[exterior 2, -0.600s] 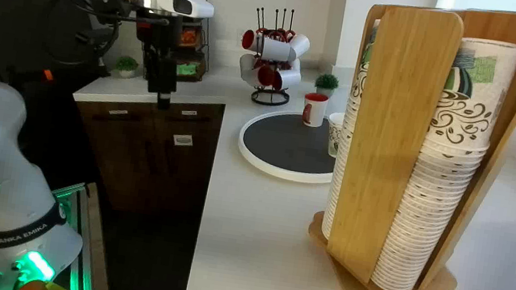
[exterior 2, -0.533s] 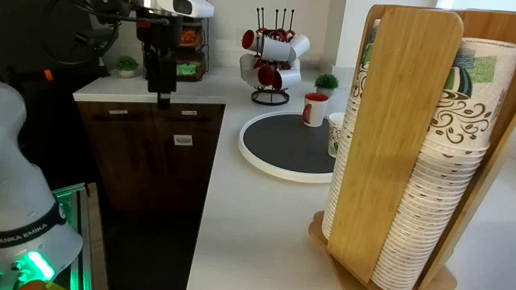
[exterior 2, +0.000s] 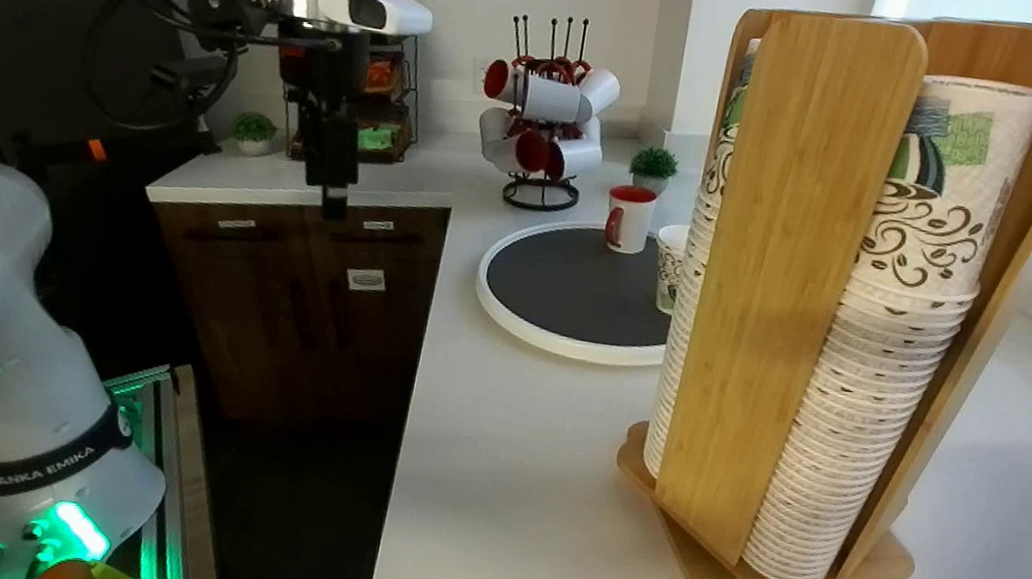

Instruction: Rotate the tray clockwise.

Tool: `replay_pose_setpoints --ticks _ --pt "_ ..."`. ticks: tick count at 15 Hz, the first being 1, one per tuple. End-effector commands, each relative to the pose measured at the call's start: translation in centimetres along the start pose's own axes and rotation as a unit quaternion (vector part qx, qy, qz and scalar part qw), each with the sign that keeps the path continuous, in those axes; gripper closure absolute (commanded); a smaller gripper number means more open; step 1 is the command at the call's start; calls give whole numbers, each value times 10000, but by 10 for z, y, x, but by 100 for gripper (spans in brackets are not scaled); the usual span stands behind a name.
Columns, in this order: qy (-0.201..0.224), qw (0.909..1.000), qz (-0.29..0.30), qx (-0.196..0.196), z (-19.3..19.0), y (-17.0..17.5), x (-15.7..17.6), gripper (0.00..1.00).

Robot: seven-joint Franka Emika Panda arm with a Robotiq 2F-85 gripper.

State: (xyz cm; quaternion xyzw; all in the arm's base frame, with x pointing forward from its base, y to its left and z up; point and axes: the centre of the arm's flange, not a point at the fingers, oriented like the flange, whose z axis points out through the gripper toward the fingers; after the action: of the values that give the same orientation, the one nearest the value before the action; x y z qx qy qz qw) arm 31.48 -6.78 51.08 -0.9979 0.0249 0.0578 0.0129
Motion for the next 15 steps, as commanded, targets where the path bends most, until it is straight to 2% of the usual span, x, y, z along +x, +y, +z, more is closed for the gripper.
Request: replay_pose_setpoints --ticks 1,3,4,6,7,8,11,15 --pt "193 9977 646 79 25 1 46 0" --pt "396 9946 940 202 38 -4 79 3" --pt "563 9920 1114 211 47 -8 94 26" --pt "831 9856 1452 228 64 -13 133 29" --pt "1029 9817 1580 275 72 -15 149 36" --pt "1250 9758 1755 374 78 -18 165 44" --pt "2077 9509 2290 156 97 -21 208 68" --pt "2761 9168 2884 12 119 -21 247 98"
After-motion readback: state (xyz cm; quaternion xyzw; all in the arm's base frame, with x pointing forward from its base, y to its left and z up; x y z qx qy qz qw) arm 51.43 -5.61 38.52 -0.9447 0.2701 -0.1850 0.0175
